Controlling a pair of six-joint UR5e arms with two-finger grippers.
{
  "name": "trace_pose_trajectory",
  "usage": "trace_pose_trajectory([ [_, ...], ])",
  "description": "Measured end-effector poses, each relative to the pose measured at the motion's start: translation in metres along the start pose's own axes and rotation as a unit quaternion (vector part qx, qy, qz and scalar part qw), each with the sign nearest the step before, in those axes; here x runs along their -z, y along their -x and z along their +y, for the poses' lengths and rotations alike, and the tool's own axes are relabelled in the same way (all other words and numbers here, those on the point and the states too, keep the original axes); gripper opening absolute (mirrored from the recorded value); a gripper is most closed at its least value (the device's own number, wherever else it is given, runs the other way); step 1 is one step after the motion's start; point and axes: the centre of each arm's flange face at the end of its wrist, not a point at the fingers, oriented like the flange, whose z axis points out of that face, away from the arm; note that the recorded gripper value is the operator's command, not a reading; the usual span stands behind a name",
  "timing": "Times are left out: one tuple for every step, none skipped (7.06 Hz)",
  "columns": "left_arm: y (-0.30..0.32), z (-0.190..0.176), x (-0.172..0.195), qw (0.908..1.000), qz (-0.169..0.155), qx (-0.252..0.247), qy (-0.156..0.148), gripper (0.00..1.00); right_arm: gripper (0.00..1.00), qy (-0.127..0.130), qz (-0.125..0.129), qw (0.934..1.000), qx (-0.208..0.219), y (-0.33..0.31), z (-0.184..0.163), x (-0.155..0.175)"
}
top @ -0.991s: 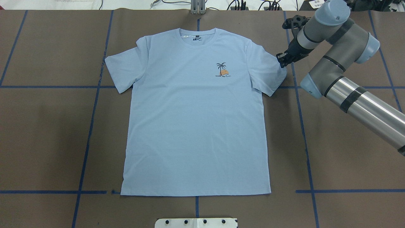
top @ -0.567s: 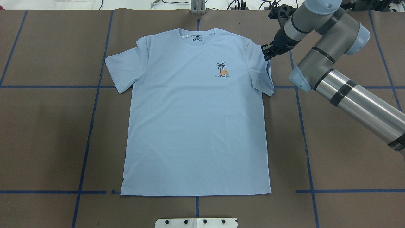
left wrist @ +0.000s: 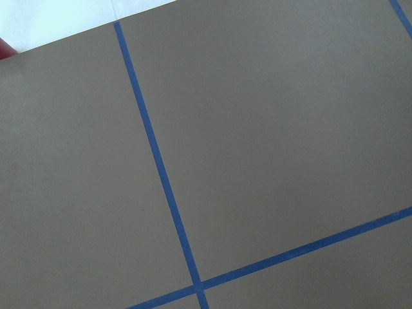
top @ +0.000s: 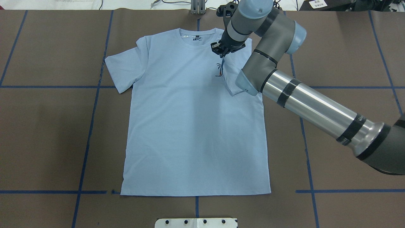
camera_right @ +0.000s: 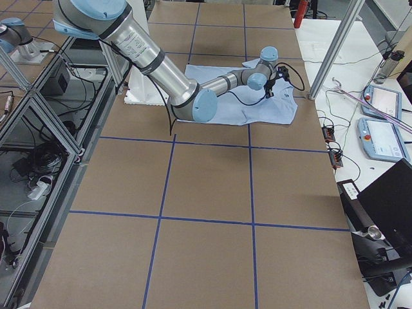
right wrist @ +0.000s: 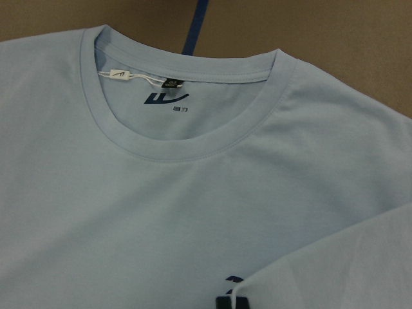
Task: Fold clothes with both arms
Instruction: 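Fold the grasped sleeve inward across the shirt body with the right gripper, then release the sleeve and lift the right gripper while the left arm approaches the shirt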
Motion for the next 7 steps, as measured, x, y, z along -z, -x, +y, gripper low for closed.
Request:
trace_pose_trajectory([
  [0.000,-0.001,0.001,1.0000,0.000,0.000,-0.001,1.00,1.00,-0.006,0.012,0.9999,-0.001,0.007,-0.003,-0.008],
  [-0.001,-0.002,0.001,1.0000,0.000,0.004,-0.001,1.00,1.00,-0.011,0.020,0.9997,-0.001,0.009,-0.003,-0.012],
  [-0.003,-0.007,0.001,0.9999,0.000,0.017,-0.004,1.00,1.00,-0.014,0.022,0.9997,-0.005,0.010,-0.003,-0.013],
  [-0.013,-0.020,0.002,0.9991,0.002,0.039,-0.014,1.00,1.00,-0.015,0.021,0.9995,-0.019,0.011,-0.003,-0.011],
  [-0.040,-0.039,-0.008,0.9974,0.008,0.067,-0.025,1.00,1.00,-0.002,0.020,0.9990,-0.040,0.014,-0.001,-0.004],
  [-0.085,-0.058,-0.035,0.9949,0.010,0.095,-0.032,0.99,1.00,0.032,0.028,0.9972,-0.061,0.013,0.007,0.013],
  [-0.135,-0.073,-0.064,0.9916,0.013,0.122,-0.039,0.99,1.00,0.068,0.041,0.9932,-0.084,-0.001,0.020,0.039],
])
